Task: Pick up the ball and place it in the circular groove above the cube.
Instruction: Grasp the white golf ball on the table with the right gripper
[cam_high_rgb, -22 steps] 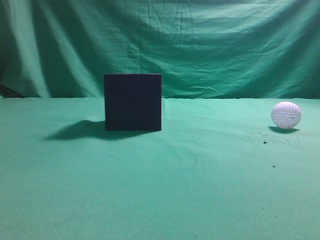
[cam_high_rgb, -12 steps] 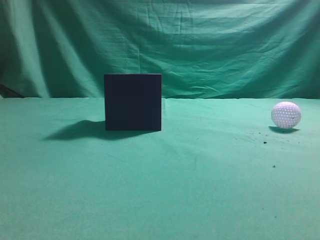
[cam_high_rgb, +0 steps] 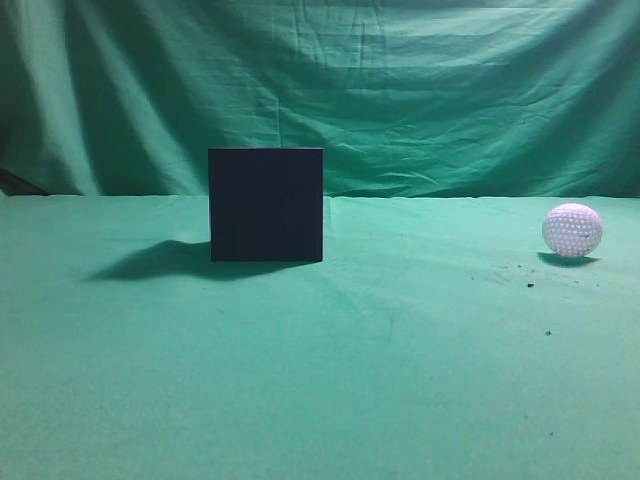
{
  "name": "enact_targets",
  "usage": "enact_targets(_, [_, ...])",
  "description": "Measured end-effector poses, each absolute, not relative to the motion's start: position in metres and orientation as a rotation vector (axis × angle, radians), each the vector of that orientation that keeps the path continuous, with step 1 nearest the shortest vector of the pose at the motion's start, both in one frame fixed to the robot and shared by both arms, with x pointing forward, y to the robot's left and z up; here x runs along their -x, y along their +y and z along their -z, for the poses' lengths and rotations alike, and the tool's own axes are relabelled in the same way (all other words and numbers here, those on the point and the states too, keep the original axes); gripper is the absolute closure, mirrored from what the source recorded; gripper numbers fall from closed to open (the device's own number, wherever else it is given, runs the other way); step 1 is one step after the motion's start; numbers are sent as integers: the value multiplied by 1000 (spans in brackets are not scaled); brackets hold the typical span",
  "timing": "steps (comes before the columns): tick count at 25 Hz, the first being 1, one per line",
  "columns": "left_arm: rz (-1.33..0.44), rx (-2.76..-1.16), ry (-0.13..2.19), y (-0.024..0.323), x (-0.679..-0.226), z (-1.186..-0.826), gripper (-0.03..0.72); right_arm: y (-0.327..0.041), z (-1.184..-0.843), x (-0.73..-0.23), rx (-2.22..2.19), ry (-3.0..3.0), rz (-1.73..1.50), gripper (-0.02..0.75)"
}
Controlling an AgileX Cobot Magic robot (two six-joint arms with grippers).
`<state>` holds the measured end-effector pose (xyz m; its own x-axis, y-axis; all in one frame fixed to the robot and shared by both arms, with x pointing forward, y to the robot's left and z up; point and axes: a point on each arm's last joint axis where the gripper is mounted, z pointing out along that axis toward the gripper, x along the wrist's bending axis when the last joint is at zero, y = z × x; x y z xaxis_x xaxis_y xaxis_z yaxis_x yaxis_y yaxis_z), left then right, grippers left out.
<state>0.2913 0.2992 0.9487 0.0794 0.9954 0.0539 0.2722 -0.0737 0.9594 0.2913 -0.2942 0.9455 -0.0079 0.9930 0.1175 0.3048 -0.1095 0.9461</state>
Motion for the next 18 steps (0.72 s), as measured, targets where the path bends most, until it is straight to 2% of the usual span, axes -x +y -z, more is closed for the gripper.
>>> enact_targets(4, [-1058, -1494, 1324, 299, -291, -949, 688, -294, -951, -293, -1496, 1337, -1216, 607])
enact_targets(10, [-1058, -1494, 1324, 299, -291, -949, 688, -299, -980, -295, -1341, 1018, -1427, 607])
enact_targets(18, [-1058, -1494, 1324, 299, -291, -949, 688, -293, -1025, -302, -1408, 1211, -1346, 607])
